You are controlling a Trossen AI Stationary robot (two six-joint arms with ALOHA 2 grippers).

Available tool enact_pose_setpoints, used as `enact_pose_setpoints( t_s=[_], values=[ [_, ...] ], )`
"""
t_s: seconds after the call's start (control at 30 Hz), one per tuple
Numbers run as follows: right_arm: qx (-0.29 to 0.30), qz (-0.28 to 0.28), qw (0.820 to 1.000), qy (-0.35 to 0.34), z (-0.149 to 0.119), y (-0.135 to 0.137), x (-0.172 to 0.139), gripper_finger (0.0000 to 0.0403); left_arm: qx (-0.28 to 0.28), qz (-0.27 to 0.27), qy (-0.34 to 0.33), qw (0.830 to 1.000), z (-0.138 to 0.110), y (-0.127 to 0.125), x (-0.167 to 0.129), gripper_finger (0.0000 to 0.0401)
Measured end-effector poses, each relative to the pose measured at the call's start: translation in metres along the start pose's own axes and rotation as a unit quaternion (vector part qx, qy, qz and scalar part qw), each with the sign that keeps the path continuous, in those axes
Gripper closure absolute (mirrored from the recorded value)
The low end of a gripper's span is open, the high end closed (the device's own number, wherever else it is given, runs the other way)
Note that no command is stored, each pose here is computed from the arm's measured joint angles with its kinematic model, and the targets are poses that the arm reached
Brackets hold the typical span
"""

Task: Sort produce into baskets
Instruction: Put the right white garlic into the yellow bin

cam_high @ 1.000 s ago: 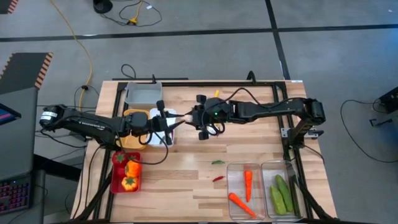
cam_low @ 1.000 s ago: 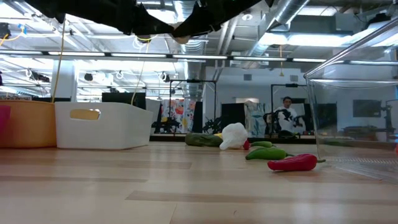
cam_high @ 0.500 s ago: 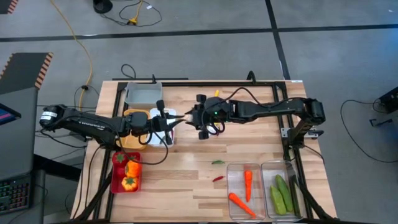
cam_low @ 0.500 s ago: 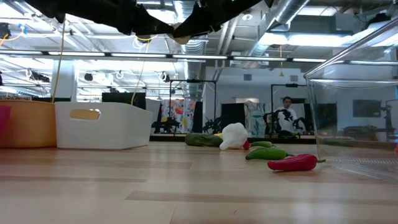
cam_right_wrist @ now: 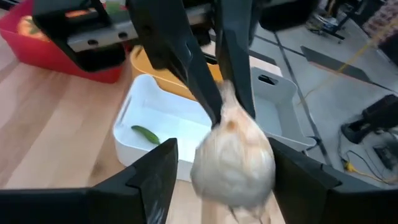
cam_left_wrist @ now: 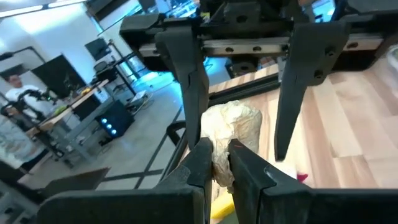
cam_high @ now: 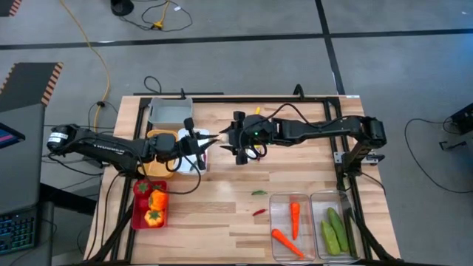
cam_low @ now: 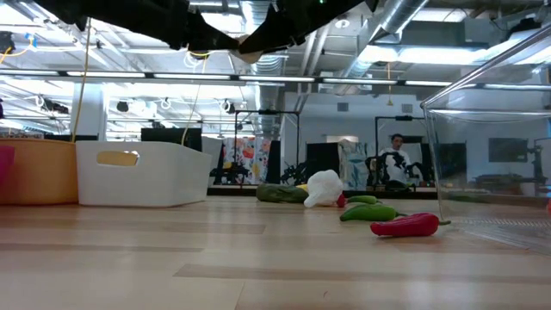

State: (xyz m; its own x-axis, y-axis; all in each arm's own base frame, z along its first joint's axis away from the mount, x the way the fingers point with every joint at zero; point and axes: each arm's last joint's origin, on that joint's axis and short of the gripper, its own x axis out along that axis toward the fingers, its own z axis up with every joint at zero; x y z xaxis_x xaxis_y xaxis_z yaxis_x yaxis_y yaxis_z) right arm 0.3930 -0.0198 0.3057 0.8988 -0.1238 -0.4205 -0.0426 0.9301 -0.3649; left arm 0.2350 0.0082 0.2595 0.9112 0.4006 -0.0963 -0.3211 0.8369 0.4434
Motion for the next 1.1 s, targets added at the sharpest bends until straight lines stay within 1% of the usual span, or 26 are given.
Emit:
enact_pose_setpoints(
  t_s=[0.07,0.2,0.27,0.33,0.43,0.57,0.67,0.77,0.83,0.97,1.03,1.1],
  values=[
    [0.0,-0.017,1.0,0.007,0.0,-0.001,0.0,0.0142,0.0,0.007,0.004,1.0,0.001,0.002,-0.003,0.0377],
    [-0.002,-0.082,0.996,0.045,-0.004,-0.004,-0.001,0.0142,-0.005,0.031,0.021,0.999,0.002,0.01,-0.013,0.0376],
    [-0.006,-0.108,0.992,0.071,-0.007,-0.004,-0.001,0.0142,-0.01,0.049,0.044,0.998,0.001,0.015,-0.02,0.0376],
    [-0.009,-0.118,0.989,0.093,-0.012,-0.006,-0.001,0.0142,-0.01,0.065,0.076,0.995,-0.003,0.019,-0.029,0.0376],
    [-0.008,-0.107,0.985,0.133,-0.021,-0.008,-0.002,0.0142,-0.031,0.079,0.106,0.991,-0.006,0.027,-0.046,0.0376],
    [0.021,-0.097,0.977,0.191,-0.036,-0.011,-0.003,0.0142,-0.098,0.07,0.157,0.98,-0.018,0.034,-0.07,0.0376],
    [0.046,-0.089,0.968,0.231,-0.046,-0.013,-0.005,0.0142,-0.149,0.059,0.213,0.964,-0.031,0.036,-0.088,0.0376],
    [0.079,-0.068,0.964,0.245,-0.052,-0.016,-0.006,0.0143,-0.193,0.06,0.267,0.942,-0.044,0.037,-0.103,0.0376],
    [0.111,-0.048,0.96,0.252,-0.056,-0.018,-0.007,0.0143,-0.23,0.07,0.262,0.935,-0.044,0.039,-0.106,0.0376],
    [0.164,-0.035,0.951,0.26,-0.064,-0.019,-0.007,0.0143,-0.252,0.076,0.255,0.93,-0.044,0.041,-0.11,0.0376],
    [0.175,-0.036,0.945,0.273,-0.07,-0.019,-0.007,0.0143,-0.278,0.091,0.262,0.92,-0.046,0.04,-0.111,0.0376],
    [0.178,-0.035,0.941,0.285,-0.072,-0.018,-0.008,0.0143,-0.318,0.105,0.274,0.902,-0.049,0.04,-0.113,0.0376]
  ],
)
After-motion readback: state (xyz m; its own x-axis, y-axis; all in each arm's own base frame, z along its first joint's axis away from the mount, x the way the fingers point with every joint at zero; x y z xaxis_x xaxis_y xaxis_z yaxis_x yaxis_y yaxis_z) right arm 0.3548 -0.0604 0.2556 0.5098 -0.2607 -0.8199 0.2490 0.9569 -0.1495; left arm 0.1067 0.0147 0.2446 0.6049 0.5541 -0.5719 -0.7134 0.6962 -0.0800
